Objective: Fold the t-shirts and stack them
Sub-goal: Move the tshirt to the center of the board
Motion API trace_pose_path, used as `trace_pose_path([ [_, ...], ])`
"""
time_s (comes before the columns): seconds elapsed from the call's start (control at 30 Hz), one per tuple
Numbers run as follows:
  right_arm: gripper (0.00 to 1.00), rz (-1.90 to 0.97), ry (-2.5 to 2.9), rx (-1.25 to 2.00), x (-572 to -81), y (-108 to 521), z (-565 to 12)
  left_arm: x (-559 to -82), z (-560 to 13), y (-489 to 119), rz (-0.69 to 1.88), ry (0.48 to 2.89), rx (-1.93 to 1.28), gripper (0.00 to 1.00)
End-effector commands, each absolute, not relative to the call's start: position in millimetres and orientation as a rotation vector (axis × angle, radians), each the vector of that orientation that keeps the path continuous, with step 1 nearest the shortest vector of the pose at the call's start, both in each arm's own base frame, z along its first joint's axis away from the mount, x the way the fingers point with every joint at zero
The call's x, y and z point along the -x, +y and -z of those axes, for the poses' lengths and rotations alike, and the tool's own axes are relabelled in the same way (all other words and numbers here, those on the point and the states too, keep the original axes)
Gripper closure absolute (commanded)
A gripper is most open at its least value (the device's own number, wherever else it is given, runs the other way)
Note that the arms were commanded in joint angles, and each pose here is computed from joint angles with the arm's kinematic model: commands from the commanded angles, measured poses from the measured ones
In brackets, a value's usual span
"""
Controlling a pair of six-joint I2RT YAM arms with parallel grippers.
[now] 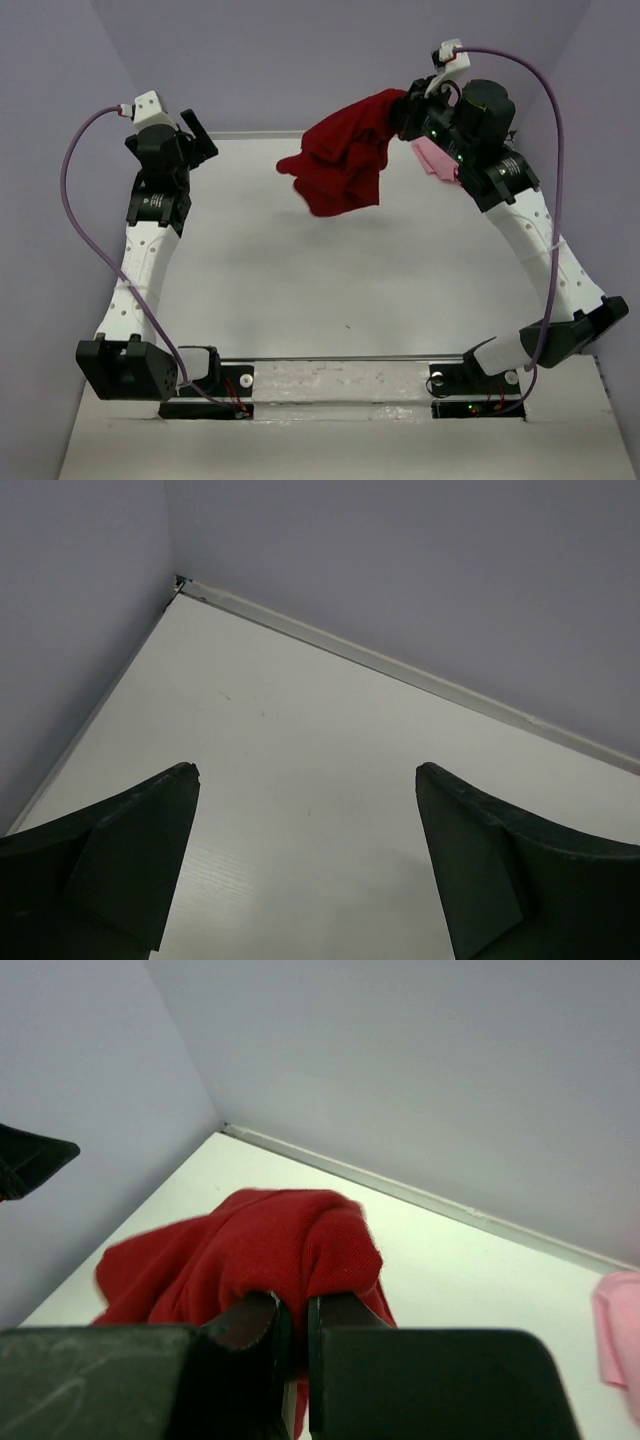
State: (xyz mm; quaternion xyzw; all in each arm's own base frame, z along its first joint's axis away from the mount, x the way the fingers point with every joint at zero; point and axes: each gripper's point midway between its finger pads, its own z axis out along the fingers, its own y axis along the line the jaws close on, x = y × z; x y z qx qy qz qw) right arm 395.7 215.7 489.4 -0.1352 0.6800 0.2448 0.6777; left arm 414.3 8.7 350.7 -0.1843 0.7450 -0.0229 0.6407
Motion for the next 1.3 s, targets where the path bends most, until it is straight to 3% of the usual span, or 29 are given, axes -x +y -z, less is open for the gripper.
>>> trace_pose_path([
  [0.0,1.0,-0.653,1.477,0.261,-375.9,218.4,-490.6,-395.8,-386.1,23.5,0.037,1.611,0.481,0.01],
  [0.27,1.0,-0.718,1.653,0.293,-373.8,232.5,-418.8,-381.3,-396.7,31.2,-0.004,1.599,0.432,0.01],
  [0.4,1.0,-0.589,1.664,0.244,-389.5,216.5,-413.1,-380.3,-394.4,18.9,0.044,1.606,0.357,0.01],
  [0.6,1.0,-0.914,1.708,0.471,-352.1,275.1,-397.0,-390.1,-383.3,12.7,0.071,1.624,0.333,0.01],
  [1.27,1.0,-0.893,1.853,0.563,-344.4,331.4,-331.5,-394.8,-368.2,16.1,0.05,1.653,0.352,0.01],
])
